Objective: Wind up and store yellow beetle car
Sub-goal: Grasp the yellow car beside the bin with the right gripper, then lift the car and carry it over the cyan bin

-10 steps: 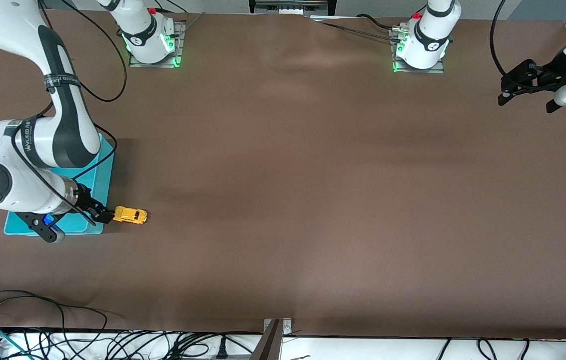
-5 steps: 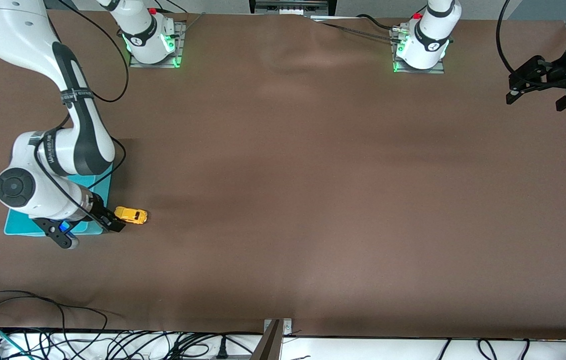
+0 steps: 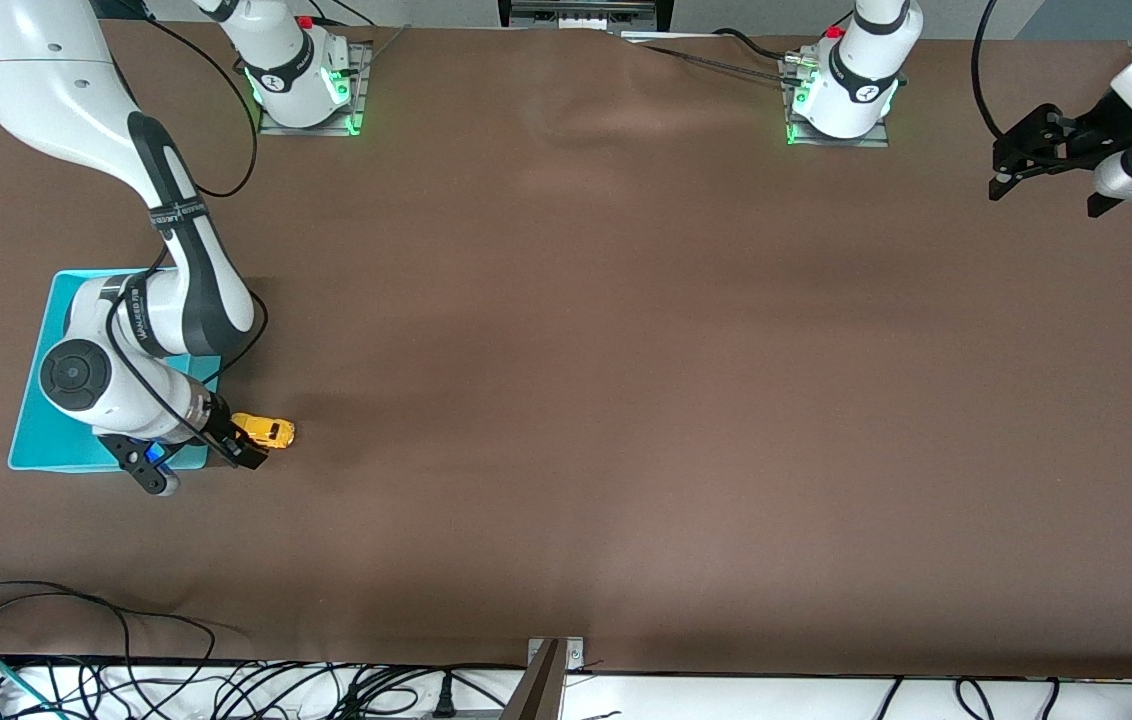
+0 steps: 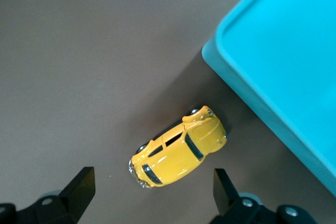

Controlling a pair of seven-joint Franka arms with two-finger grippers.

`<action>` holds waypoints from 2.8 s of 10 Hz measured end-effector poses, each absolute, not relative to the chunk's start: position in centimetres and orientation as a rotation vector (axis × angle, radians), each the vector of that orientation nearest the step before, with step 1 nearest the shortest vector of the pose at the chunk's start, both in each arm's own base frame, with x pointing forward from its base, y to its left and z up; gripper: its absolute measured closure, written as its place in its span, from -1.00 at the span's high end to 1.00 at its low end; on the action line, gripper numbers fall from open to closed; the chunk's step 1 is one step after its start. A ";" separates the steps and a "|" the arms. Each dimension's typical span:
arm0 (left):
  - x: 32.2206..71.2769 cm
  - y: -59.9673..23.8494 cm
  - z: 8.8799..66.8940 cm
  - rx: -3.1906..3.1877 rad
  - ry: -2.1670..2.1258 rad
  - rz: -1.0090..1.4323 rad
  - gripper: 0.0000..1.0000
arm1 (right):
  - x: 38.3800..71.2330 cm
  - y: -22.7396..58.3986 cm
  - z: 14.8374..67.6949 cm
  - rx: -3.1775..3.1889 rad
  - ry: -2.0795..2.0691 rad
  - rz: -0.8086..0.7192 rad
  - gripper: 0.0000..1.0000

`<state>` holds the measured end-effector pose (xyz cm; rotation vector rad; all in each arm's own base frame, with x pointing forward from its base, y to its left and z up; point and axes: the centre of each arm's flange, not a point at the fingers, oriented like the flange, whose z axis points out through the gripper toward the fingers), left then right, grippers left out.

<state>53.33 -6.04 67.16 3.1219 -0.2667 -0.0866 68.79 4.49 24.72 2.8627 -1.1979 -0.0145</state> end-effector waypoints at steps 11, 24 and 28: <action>53.3 -5.3 67.6 3.123 -0.245 -0.075 1.00 | 68.6 3.5 20.6 2.720 -1.409 -0.009 1.00; 53.3 -5.2 67.7 3.124 -0.242 -0.075 1.00 | 68.3 3.2 18.3 2.707 -1.404 -0.033 1.00; 53.4 -5.0 67.7 3.124 -0.237 -0.075 1.00 | 68.4 3.2 18.6 2.754 -1.314 -0.031 0.07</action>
